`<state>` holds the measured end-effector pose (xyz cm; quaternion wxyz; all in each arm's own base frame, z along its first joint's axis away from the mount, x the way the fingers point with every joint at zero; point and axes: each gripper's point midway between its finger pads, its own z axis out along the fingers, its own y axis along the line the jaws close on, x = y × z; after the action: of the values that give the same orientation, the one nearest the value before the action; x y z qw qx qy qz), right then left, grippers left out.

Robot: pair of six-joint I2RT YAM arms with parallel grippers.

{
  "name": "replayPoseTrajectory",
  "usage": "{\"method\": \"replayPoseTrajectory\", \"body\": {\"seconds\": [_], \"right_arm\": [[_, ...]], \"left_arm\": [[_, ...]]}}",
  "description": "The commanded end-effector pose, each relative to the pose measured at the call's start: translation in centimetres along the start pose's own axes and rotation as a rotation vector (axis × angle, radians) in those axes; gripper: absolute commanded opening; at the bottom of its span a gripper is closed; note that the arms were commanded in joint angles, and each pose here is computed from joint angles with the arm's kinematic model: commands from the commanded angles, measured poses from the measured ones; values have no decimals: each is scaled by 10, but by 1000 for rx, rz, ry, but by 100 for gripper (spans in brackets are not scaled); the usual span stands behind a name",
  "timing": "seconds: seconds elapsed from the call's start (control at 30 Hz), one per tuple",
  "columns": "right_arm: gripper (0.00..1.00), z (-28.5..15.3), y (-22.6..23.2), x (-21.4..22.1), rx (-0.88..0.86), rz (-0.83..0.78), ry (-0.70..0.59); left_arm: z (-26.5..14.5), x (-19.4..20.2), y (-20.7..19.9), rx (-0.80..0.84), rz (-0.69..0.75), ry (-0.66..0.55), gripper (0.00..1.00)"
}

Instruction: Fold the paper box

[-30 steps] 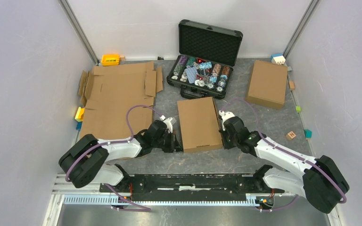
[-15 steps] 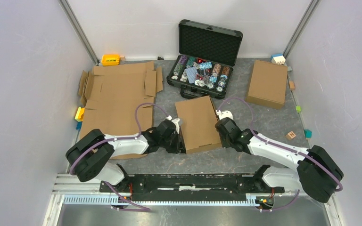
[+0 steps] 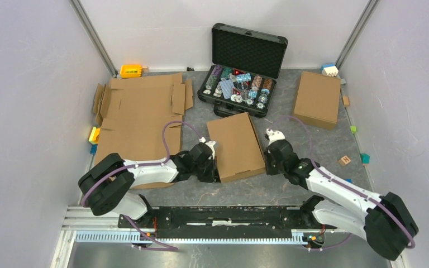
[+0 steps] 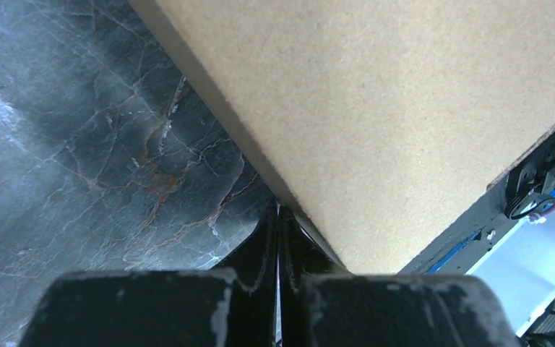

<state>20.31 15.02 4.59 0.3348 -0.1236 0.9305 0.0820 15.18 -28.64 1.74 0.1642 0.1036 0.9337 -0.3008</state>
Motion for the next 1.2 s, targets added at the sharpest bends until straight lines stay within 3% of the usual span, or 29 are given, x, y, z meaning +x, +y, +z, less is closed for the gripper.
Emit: {"method": "replayPoseTrajectory", "body": {"seconds": [0.0,0.1,0.23,0.43,0.7,0.77,0.83,0.97,1.07,1.17], "right_arm": [[0,-13,58,-14,-459,165,-74],[0,-11,61,-4,-517,205,-58],[0,4,18,11,-264,165,7],[0,-1,-58,9,142,158,-36],[0,-17,-104,15,439,187,-1],[0,-13,-98,14,402,171,-1],[0,-4,-74,7,249,142,-13],[0,-6,33,-23,-350,113,-150],[0,-14,63,-38,-353,48,-163],[0,-11,70,-32,-317,6,-84]], "left_arm": [[-8,-30,-40,154,54,-122,2],[-13,-32,-35,139,61,-128,2],[-23,-37,-27,115,62,-147,2],[-39,-40,-8,3,84,-168,2],[-51,-47,30,-222,93,-201,2],[-49,-49,30,-232,64,-209,2],[-42,-50,19,-188,50,-207,2],[-22,-49,-22,-83,65,-191,2],[-8,-49,-52,-39,104,-166,2],[1,-47,-60,-26,119,-139,2]]}}
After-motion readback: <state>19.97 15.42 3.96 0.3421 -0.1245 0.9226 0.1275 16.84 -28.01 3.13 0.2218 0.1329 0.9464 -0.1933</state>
